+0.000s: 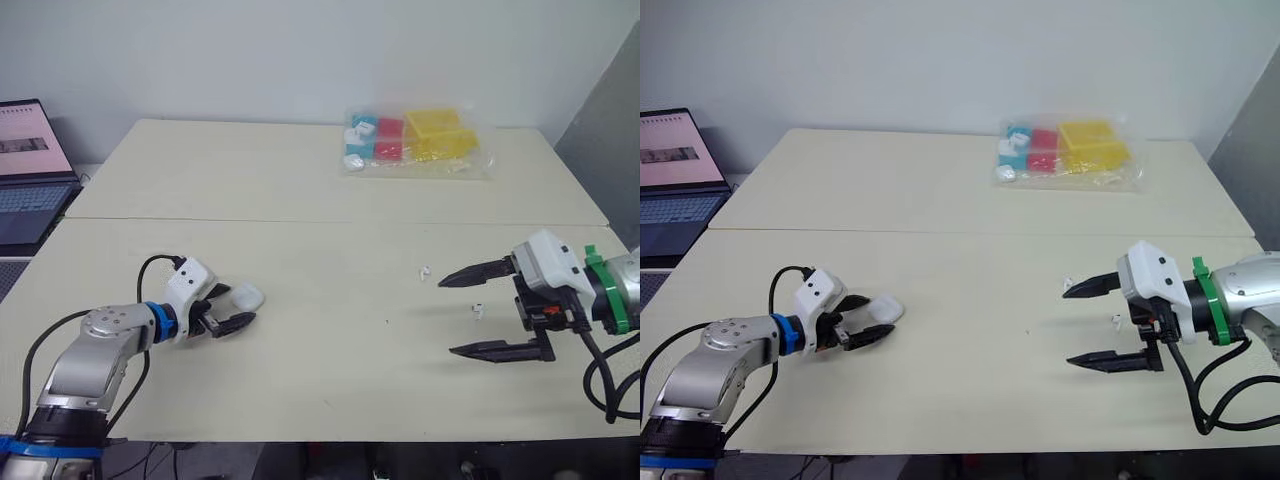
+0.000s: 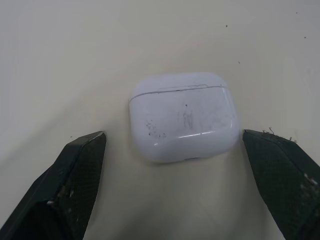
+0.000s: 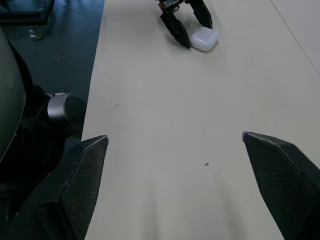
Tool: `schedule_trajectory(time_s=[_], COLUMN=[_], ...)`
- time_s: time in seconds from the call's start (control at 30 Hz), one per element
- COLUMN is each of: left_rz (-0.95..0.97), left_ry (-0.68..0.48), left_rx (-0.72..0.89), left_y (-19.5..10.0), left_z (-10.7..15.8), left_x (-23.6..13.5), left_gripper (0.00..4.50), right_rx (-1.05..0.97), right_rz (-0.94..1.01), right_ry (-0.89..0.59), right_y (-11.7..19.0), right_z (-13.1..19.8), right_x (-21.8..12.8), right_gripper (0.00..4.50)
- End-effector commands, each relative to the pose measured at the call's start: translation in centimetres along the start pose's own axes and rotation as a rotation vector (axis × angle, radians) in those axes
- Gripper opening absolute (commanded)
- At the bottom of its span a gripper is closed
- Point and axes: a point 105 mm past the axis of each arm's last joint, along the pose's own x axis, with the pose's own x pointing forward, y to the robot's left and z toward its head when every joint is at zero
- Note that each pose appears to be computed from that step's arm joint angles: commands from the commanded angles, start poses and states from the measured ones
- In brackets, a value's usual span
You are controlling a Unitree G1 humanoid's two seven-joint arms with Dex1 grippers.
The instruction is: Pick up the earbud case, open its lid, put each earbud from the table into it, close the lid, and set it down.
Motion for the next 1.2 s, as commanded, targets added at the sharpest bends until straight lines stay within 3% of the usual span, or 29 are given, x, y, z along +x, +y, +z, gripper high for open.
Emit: schedule_trajectory(time_s=[0.03, 0.6, 0.7, 0.8, 0.83, 1.1, 1.2], left_rz=[-0.041, -0.08, -0.084, -0.085, -0.085, -0.111, -0.168], left_ry=[0.011, 0.054, 0.06, 0.063, 0.064, 0.058, -0.011], left_rx=[-0.003, 0.019, 0.027, 0.027, 0.028, 0.058, 0.136], left_y=[-0.3, -0.6, -0.7, -0.7, -0.7, -1.4, -2.3], left_z=[0.3, -0.1, -0.2, -0.4, -0.4, -0.8, 0.4], left_x=[0.3, 1.2, 1.4, 1.5, 1.5, 1.6, 1.5], left_gripper=[4.5, 4.5, 3.87, 2.92, 2.81, 2.82, 2.82], right_rx=[-0.046, -0.046, -0.057, -0.055, -0.057, -0.061, -0.033], right_rz=[-0.004, 0.002, -0.006, -0.015, -0.025, -0.023, -0.039], right_ry=[-0.007, -0.024, -0.046, -0.084, -0.101, -0.111, -0.107], right_y=[0.0, 0.2, 0.0, -0.2, -0.4, -0.3, -0.4], right_z=[0.9, 1.3, 1.9, 2.6, 2.9, 2.9, 2.5], right_x=[0.0, 0.5, 0.6, 0.8, 0.9, 1.1, 0.8], right_gripper=[4.47, 4.47, 4.5, 4.5, 4.5, 4.5, 4.5])
